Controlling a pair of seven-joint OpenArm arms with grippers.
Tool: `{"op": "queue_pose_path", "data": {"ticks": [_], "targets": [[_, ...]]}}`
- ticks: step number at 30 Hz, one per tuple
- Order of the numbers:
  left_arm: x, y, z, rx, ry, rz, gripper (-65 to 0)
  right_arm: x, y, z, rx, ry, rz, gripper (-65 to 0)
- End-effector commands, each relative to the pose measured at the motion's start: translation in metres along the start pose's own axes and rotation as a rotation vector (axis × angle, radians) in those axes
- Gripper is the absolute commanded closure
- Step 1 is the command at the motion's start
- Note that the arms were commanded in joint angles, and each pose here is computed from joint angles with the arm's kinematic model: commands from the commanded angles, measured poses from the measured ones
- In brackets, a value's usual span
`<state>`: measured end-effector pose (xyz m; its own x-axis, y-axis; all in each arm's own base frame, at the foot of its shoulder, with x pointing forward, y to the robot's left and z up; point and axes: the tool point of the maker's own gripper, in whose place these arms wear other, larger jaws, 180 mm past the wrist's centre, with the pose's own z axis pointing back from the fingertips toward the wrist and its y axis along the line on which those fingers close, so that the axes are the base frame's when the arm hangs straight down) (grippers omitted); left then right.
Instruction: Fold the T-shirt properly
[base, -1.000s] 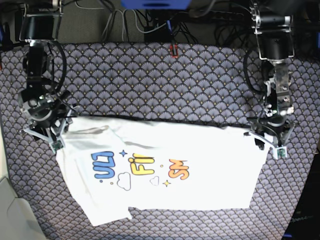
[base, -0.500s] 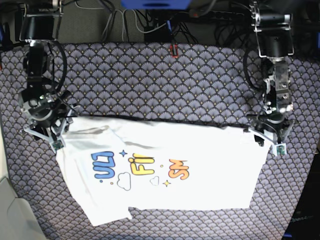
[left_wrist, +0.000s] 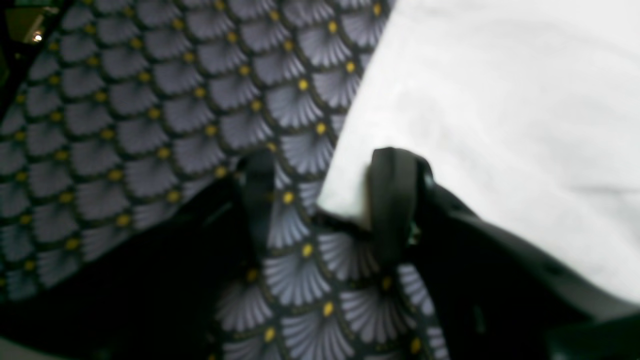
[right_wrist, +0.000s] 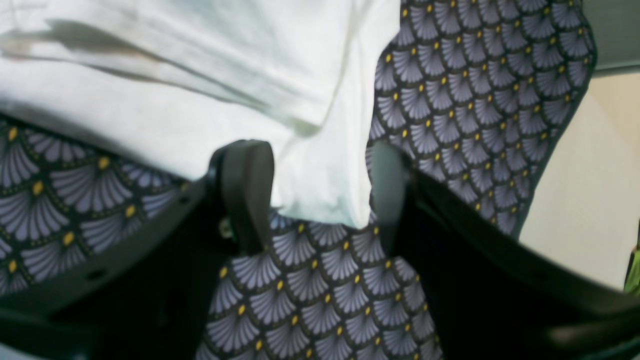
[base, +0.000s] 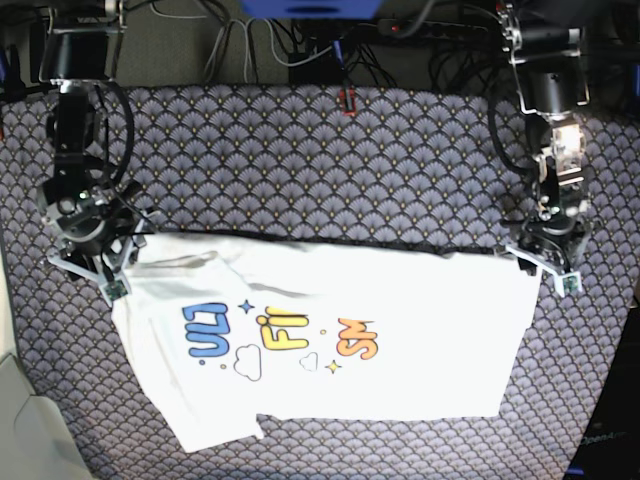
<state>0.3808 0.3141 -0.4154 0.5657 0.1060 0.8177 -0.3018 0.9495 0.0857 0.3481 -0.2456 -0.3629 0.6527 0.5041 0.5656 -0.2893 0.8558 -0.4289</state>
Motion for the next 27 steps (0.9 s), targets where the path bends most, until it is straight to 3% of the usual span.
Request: {"op": "queue_pose_path", "data": {"ticks": [1, 5, 11, 22, 24, 27], "targets": [[0.022, 0.006, -0.001, 0.012, -0.059, -0.002, -30.2, 0.012, -0.011, 0.003, -0.027, -0.04, -0.005, -33.3], [0.031, 0.005, 0.0, 0.013, -0.135, -0.009, -30.2, 0.012, -0.011, 0.003, -0.027, -0.04, -0.005, -33.3], [0.035, 0.004, 0.0, 0.011, -0.15, -0.004, -30.2, 0.011, -0.011, 0.003, -0.027, -0.039, -0.004, -33.3], [0.011, 0.004, -0.012, 0.013, -0.076, 0.012, -30.1, 0.006, -0.008, 0.006, -0.025, -0.032, -0.002, -33.3], [0.011, 0.004, -0.012, 0.013, -0.076, 0.012, -27.6, 0.006, -0.008, 0.006, -0.025, -0.032, -0.002, -33.3], [0.012, 0.002, -0.012, 0.01, -0.077, 0.011, -16.4, 0.006, -0.008, 0.006, -0.022, -0.032, 0.001, -33.5]]}}
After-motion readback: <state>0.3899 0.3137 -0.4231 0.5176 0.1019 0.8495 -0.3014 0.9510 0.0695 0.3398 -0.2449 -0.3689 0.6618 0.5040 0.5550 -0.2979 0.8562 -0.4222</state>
